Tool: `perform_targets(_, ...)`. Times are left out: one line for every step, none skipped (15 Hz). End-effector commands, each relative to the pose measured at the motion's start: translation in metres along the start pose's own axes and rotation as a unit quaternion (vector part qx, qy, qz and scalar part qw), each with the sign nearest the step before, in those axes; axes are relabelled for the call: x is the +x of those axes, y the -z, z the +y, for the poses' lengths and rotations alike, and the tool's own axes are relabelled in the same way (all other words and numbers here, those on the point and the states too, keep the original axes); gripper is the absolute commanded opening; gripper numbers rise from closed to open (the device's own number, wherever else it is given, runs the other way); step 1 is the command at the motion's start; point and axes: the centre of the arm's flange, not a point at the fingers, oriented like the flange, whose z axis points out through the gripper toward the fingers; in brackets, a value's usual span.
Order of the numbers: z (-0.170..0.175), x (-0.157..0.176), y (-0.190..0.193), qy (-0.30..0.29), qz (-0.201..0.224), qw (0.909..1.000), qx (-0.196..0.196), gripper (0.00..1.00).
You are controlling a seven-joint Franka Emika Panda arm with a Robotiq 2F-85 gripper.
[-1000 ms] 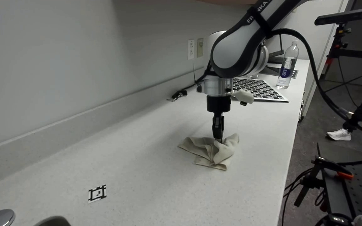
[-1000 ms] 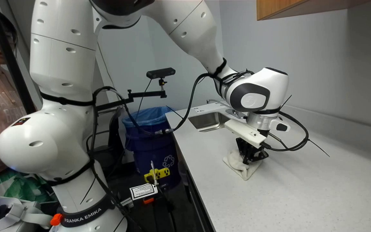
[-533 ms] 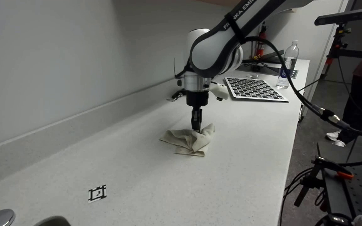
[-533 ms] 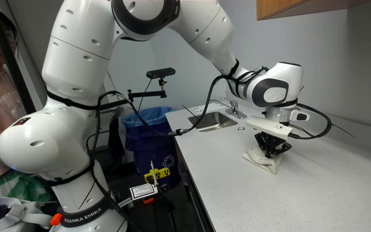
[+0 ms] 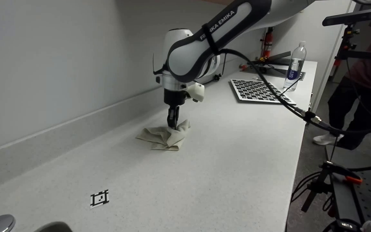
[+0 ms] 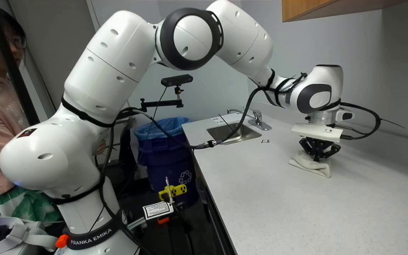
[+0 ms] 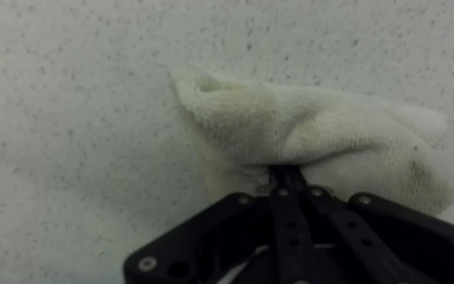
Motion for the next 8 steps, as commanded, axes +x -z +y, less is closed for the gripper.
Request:
perform_targets(0.016, 0.054, -0.035, 0.02, 0.003, 0.9997, -0.016, 0.0)
perform_targets(0.016, 0.053, -0.038, 0.024, -0.001, 0.9996, -0.016, 0.0)
perform_targets(0.016, 0.052, -0.039, 0.027, -0.006, 0.9995, -0.017, 0.0)
perform_targets(0.016, 0.045, -0.041, 0.028, -0.015, 0.9993, -0.017, 0.0)
perform_targets(0.015, 0.037, -0.041, 0.029, -0.024, 0.9991, -0.02, 0.0)
perform_targets(0.013, 0.027, -0.041, 0.026, -0.031, 0.999, -0.017, 0.0)
perform_targets(0.011, 0.016, -0.042, 0.023, -0.036, 0.9989, -0.017, 0.0)
perform_targets(0.009, 0.007, -0.042, 0.018, -0.039, 0.999, -0.011, 0.0)
